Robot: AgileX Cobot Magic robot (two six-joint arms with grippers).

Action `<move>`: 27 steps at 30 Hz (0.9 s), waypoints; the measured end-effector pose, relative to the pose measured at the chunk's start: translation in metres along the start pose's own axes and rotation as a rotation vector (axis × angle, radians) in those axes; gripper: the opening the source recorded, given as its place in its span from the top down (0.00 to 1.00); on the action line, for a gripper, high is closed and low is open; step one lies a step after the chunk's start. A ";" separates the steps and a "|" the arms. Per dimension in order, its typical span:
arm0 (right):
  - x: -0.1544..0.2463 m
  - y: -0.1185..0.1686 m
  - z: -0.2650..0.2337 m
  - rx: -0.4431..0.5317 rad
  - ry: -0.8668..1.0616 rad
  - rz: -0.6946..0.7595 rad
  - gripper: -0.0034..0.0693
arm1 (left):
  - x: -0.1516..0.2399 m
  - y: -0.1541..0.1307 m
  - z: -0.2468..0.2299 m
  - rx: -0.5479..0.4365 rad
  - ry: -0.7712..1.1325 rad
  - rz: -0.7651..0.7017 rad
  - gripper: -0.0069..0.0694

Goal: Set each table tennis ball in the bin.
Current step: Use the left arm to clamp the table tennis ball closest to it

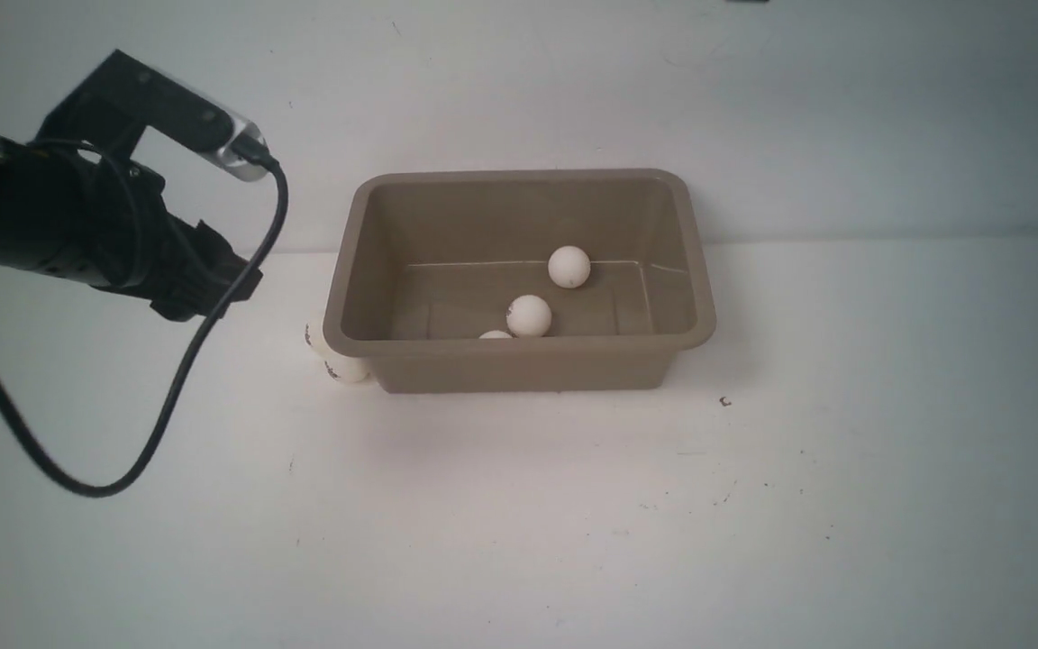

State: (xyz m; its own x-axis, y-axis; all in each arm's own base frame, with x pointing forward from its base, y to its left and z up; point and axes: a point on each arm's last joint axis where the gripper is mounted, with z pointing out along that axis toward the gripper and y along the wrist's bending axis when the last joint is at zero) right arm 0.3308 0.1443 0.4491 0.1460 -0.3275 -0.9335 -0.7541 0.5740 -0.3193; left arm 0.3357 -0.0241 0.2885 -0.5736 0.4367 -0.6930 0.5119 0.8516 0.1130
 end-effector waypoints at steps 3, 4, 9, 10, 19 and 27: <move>-0.012 0.007 -0.014 -0.020 0.004 -0.034 0.24 | 0.006 0.007 0.018 -0.014 0.024 -0.012 0.36; -0.013 0.008 -0.017 -0.023 0.006 -0.039 0.24 | 0.009 0.009 0.022 -0.017 0.033 -0.020 0.36; -0.019 0.016 -0.030 -0.053 0.056 -0.028 0.24 | 0.030 0.028 0.051 -0.034 0.090 -0.028 0.36; -0.019 0.016 -0.030 -0.055 0.057 -0.024 0.24 | 0.030 0.028 0.051 -0.034 0.090 -0.022 0.36; -0.011 0.020 -0.033 -0.101 0.158 -0.027 0.24 | 0.051 0.041 0.085 0.083 0.035 -0.022 0.36; -0.011 0.021 -0.033 -0.105 0.164 -0.024 0.24 | 0.053 0.045 0.083 0.132 -0.021 -0.021 0.36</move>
State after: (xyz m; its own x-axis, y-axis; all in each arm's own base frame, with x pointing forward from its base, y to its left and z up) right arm 0.2921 0.1346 0.4580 0.0649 -0.4632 -0.8839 -0.8153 0.4861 -0.3146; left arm 0.3817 0.0135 0.1975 -0.5720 0.4122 -0.7092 0.5809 0.8140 0.0046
